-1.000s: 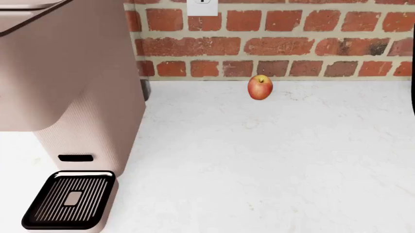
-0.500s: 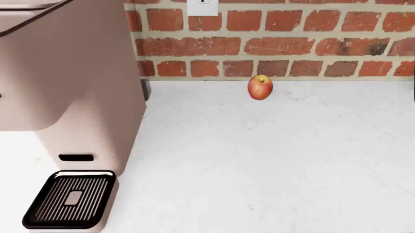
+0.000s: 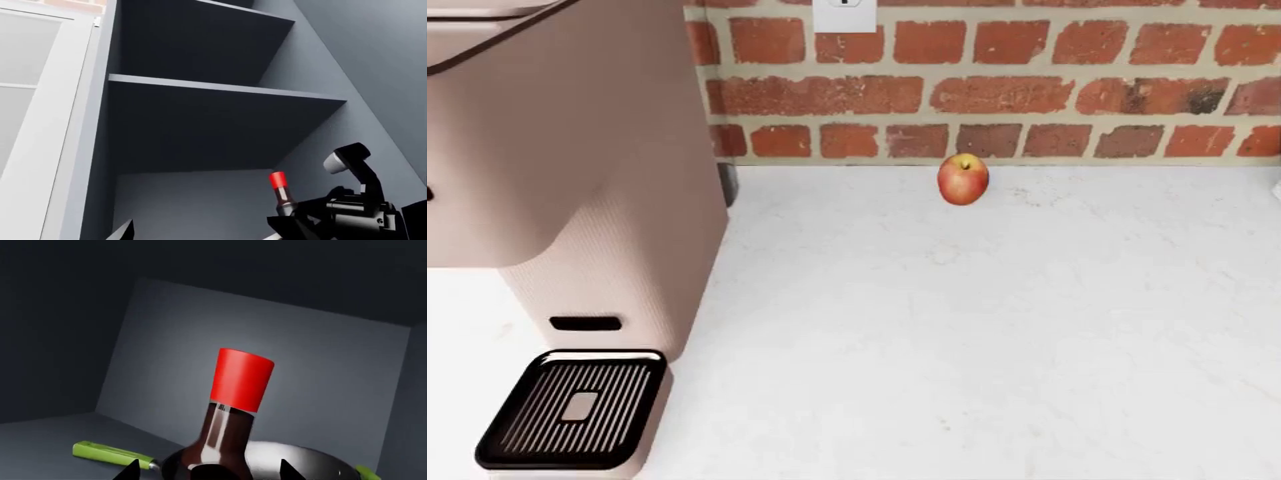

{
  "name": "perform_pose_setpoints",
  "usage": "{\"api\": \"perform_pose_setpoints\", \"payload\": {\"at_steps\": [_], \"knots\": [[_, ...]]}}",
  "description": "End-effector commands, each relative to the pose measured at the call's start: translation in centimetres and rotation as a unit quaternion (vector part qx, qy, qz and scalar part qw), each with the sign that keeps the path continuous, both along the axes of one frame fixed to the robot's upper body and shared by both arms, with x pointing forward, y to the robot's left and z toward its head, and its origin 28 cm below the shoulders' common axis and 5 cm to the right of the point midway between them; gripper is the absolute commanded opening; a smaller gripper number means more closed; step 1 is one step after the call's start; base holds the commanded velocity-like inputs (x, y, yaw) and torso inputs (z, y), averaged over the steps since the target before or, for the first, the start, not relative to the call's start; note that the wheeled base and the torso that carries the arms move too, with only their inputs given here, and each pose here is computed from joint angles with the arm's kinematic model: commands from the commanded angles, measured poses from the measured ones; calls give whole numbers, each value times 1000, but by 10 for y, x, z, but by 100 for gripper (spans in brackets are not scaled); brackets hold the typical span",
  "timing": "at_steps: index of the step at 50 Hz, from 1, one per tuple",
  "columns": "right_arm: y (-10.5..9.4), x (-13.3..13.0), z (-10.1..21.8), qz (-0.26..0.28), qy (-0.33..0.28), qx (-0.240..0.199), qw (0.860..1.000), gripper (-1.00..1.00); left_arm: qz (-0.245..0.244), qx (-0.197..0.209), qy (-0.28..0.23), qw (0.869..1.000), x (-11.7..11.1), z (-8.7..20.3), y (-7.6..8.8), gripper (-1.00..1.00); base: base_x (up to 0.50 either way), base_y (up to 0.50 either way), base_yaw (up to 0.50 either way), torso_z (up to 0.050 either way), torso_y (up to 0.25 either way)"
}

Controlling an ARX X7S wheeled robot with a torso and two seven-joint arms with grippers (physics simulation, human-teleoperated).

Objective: Pick the condiment bottle from the counter and place it in the cabinet.

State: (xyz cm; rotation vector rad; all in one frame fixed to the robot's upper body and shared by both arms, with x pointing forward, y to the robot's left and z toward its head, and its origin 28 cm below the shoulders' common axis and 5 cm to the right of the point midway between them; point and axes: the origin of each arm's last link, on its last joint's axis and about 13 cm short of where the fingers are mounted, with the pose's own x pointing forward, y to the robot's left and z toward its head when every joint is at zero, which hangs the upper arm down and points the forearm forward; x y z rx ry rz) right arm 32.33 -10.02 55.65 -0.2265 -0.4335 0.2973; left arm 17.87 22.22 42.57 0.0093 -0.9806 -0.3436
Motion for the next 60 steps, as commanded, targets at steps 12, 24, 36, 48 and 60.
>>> {"api": "perform_pose_setpoints", "payload": {"at_steps": [12, 24, 36, 48, 60], "knots": [[-30, 35, -49, -73, 123, 28, 989, 100, 0, 1, -1, 1000, -1, 1, 0, 100, 0, 0, 0, 48, 69], [-24, 29, -37, -47, 103, 35, 993, 100, 0, 0, -4, 1000, -4, 2, 0, 100, 0, 0, 0, 48, 69], [-15, 22, -26, -14, 86, 34, 996, 100, -1, 0, -5, 1000, -4, 2, 1, 100, 0, 0, 0, 48, 69], [-11, 9, -11, 3, 72, 34, 997, 100, -1, 1, -8, 1000, -5, 3, 1, 100, 0, 0, 0, 48, 69], [-9, -9, 9, 20, 48, 43, 998, 100, -1, 1, -10, 1000, -9, 3, 1, 100, 0, 0, 0, 48, 68]]}}
